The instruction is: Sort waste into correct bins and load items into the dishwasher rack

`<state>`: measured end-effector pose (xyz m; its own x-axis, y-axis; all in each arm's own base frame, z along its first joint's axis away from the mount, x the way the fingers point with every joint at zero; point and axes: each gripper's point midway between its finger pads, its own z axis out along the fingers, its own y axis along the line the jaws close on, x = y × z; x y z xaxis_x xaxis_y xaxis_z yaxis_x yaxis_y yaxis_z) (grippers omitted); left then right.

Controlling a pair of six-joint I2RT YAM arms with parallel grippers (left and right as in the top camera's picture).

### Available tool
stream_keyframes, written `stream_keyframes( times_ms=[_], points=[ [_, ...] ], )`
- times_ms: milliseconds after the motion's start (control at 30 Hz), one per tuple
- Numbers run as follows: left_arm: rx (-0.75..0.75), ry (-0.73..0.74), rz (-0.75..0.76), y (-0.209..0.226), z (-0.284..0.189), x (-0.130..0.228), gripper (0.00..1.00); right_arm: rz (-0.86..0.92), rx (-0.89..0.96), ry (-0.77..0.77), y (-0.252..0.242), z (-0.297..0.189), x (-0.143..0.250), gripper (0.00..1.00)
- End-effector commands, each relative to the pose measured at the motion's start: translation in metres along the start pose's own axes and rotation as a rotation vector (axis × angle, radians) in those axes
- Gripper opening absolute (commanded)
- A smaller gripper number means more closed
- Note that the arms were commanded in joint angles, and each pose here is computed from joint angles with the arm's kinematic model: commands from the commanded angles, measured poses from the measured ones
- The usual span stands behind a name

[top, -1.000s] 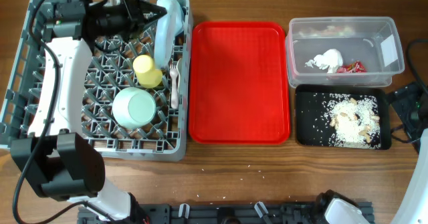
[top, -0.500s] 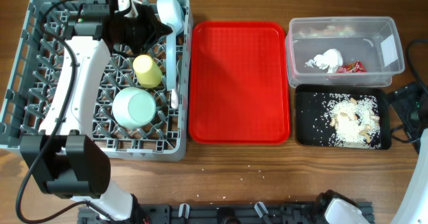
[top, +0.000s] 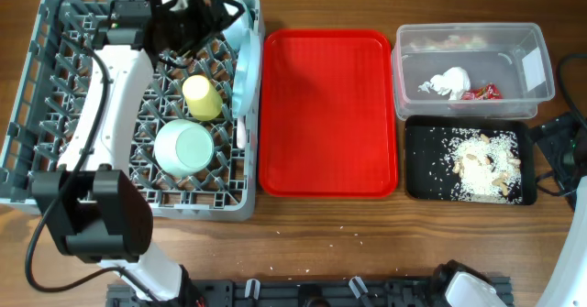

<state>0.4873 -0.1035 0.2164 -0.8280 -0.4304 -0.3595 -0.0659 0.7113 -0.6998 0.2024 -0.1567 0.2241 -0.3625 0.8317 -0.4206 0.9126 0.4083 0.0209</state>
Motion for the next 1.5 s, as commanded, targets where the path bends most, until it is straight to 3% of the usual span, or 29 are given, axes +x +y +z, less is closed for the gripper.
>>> stream_keyframes(
  times_ms=[0,133,267,767,933,1033,1200,1333,1467],
  points=[
    [-0.003,-0.164,0.063,-0.022,-0.061,-0.027,1.0,0.021,-0.007,-0.009,0.001,-0.003,-0.003,1.0],
    [-0.004,-0.251,0.096,-0.055,-0.134,-0.01,1.0,0.021,-0.007,-0.009,0.001,-0.003,-0.003,1.0],
    [-0.254,-0.369,0.048,-0.027,-0.187,0.006,1.0,0.02,-0.007,-0.009,0.001,-0.003,-0.003,1.0],
    [-0.263,-0.354,0.04,-0.027,-0.194,0.016,1.0,-0.001,-0.049,-0.043,0.007,-0.014,0.0,1.0],
    [-0.263,-0.354,0.04,-0.027,-0.194,0.016,1.0,-0.219,-0.352,-0.191,0.041,-0.09,0.043,1.0],
    [-0.263,-0.354,0.04,-0.027,-0.194,0.016,1.0,-0.327,-0.516,-0.341,0.036,-0.135,0.059,1.0],
    [-0.263,-0.354,0.04,-0.027,-0.194,0.016,1.0,-0.327,-0.79,-0.466,0.033,-0.184,0.062,1.0],
    [-0.263,-0.354,0.04,-0.027,-0.194,0.016,1.0,-0.493,-1.196,-0.906,0.066,-0.254,0.061,1.0],
    [-0.263,-0.354,0.04,-0.027,-0.194,0.016,1.0,-0.434,-1.363,-1.056,0.078,-0.227,0.084,1.0]
  ],
)
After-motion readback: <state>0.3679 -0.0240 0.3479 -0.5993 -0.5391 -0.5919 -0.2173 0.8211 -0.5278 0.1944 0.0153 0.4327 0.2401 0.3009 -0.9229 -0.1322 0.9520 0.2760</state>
